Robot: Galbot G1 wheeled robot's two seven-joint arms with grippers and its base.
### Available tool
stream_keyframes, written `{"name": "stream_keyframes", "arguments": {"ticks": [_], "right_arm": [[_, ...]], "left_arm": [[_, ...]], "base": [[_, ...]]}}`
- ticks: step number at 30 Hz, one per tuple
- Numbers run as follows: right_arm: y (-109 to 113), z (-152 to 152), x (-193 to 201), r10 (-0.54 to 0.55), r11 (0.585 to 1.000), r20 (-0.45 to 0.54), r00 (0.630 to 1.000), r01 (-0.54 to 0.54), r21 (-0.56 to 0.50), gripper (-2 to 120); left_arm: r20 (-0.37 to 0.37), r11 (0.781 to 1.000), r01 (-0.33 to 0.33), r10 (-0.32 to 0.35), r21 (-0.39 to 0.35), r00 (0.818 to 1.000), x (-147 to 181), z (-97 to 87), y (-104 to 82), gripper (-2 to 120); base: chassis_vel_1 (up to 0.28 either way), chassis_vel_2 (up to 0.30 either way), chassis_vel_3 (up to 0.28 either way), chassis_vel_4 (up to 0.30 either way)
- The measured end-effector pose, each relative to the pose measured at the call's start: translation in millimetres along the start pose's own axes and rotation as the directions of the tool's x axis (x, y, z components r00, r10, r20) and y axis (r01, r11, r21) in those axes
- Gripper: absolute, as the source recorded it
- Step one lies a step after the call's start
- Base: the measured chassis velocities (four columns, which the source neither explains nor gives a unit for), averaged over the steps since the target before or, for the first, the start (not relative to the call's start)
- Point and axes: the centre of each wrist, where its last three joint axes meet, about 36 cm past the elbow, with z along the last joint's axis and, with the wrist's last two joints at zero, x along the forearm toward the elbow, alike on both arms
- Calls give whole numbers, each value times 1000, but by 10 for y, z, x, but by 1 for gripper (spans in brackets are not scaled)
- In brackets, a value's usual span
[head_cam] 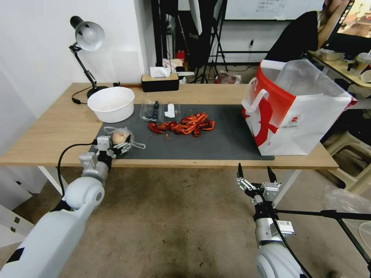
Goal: Pick up the trash from the table and place it into the takeout bag.
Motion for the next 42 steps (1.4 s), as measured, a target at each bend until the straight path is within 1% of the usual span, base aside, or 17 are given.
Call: {"name": "stream_keyframes", "arguments": {"ticks": [6, 9, 10, 13, 18, 20, 21, 23, 24, 30, 32, 34, 36, 37, 39, 40, 42], "right_arm": [[-7, -2, -7, 2, 1000, 2, 1000, -2, 1, 100], [-20, 1, -10, 5, 1000, 3, 1000, -5, 4, 100], [-20, 1, -10, 5, 1000, 3, 1000, -5, 4, 100], [-31, 13, -10, 8, 1000, 2, 1000, -8, 6, 100], [-32, 21, -8, 9, 1000, 1, 1000, -9, 5, 100], [-34, 30, -11, 11, 1000, 0, 1000, -11, 5, 100], [-34, 30, -11, 11, 1000, 0, 1000, -11, 5, 100], [-32, 33, -14, 13, 1000, 0, 1000, -13, 4, 100], [-32, 33, -14, 13, 1000, 0, 1000, -13, 4, 100], [-26, 43, -12, 16, 1000, -1, 1000, -16, 2, 100], [-22, 45, -11, 17, 1000, 0, 1000, -17, 1, 100], [-20, 45, -10, 17, 1000, 0, 1000, -17, 1, 100], [-18, 49, -9, 18, 1000, 0, 1000, -18, 1, 100], [-18, 49, -9, 18, 1000, 0, 1000, -18, 1, 100], [-16, 54, -7, 19, 1000, 0, 1000, -19, 2, 100], [-16, 54, -7, 19, 1000, 0, 1000, -19, 2, 100], [-14, 55, -7, 19, 1000, 0, 1000, -19, 2, 100]], "left_arm": [[-40, 1000, -21, 21, 11, 999, -14, -42, 0, 94], [-61, 999, -30, 31, 19, 998, -36, -59, 1, 83], [-61, 999, -30, 31, 19, 998, -36, -59, 1, 83], [-76, 999, -34, 36, 25, 996, -60, -66, 11, 68], [-82, 999, -38, 40, 25, 996, -72, -67, 22, 55], [-83, 999, -44, 45, 20, 995, -81, -68, 40, 43], [-83, 999, -44, 45, 20, 995, -81, -68, 40, 43], [-77, 999, -51, 52, 14, 996, -83, -72, 54, 33], [-77, 999, -51, 52, 14, 996, -83, -72, 54, 33], [15, 993, -121, 121, -7, 993, -105, -112, 91, 9], [79, 985, -174, 175, -15, 981, -143, -168, 97, 3], [99, 981, -194, 195, -16, 976, -157, -185, 100, 3], [160, 966, -258, 259, -22, 953, -219, -250, 113, 3], [160, 966, -258, 259, -22, 953, -219, -250, 113, 3], [222, 943, -332, 329, -25, 918, -303, -338, 112, 3], [222, 943, -332, 329, -25, 918, -303, -338, 112, 3], [275, 906, -422, 416, -40, 867, -402, -468, 81, 3]], "base": [[0, 0, 0, 0], [0, 0, 0, 0], [0, 0, 0, 0], [0, 0, 0, 0], [0, 0, 0, 0], [0, 0, 0, 0], [0, 0, 0, 0], [0, 0, 0, 0], [0, 0, 0, 0], [0, 0, 0, 0], [0, 0, 0, 0], [0, 0, 0, 0], [0, 0, 0, 0], [0, 0, 0, 0], [0, 0, 0, 0], [0, 0, 0, 0], [0, 0, 0, 0]]}}
